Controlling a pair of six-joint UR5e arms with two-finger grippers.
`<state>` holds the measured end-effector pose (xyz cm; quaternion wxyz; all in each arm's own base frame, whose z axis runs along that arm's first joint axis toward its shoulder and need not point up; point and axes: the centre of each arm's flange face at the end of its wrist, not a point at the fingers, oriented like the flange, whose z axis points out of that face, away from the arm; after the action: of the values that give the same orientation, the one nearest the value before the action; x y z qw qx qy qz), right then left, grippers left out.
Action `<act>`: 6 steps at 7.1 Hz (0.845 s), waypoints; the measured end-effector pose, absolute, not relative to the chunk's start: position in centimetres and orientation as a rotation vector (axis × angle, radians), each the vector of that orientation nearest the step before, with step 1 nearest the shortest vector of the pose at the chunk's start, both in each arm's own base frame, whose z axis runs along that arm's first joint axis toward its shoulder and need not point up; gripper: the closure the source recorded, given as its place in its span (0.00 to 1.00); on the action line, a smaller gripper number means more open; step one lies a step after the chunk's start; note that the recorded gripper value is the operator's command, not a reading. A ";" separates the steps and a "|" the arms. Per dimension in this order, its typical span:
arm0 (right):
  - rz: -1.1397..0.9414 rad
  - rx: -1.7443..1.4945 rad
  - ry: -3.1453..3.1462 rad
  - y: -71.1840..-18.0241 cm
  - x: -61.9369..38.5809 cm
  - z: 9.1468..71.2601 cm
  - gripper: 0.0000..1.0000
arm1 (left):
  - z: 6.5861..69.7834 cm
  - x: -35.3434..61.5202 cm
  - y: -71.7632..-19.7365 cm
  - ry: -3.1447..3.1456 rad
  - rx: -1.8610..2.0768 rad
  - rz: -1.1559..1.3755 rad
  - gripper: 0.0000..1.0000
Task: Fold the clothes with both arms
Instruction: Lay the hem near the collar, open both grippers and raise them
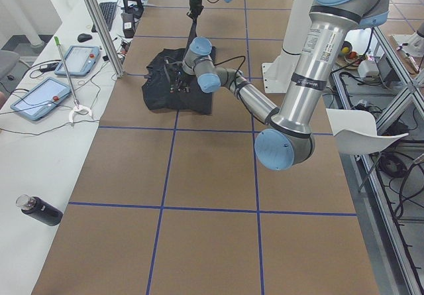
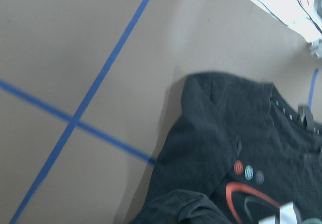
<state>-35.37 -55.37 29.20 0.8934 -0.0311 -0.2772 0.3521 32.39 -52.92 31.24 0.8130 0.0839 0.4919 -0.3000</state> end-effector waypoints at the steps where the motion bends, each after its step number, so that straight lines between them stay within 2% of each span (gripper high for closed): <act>1: 0.737 -0.047 -0.600 -58.8 -37.0 29.8 1.00 | 31.7 32.7 -54.6 1.037 0.183 -0.657 1.00; 3: 0.754 -0.025 -0.624 -64.7 -39.6 29.9 1.00 | 32.8 33.9 -57.3 1.035 0.206 -0.677 1.00; 6: 0.752 0.019 -0.636 -68.5 -42.5 32.1 1.00 | 36.2 36.2 -61.2 1.036 0.262 -0.705 1.00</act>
<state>-42.50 -68.46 32.13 0.8811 0.0091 -0.3053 0.3611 36.16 -61.18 36.17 0.8020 0.1222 0.4833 -0.3290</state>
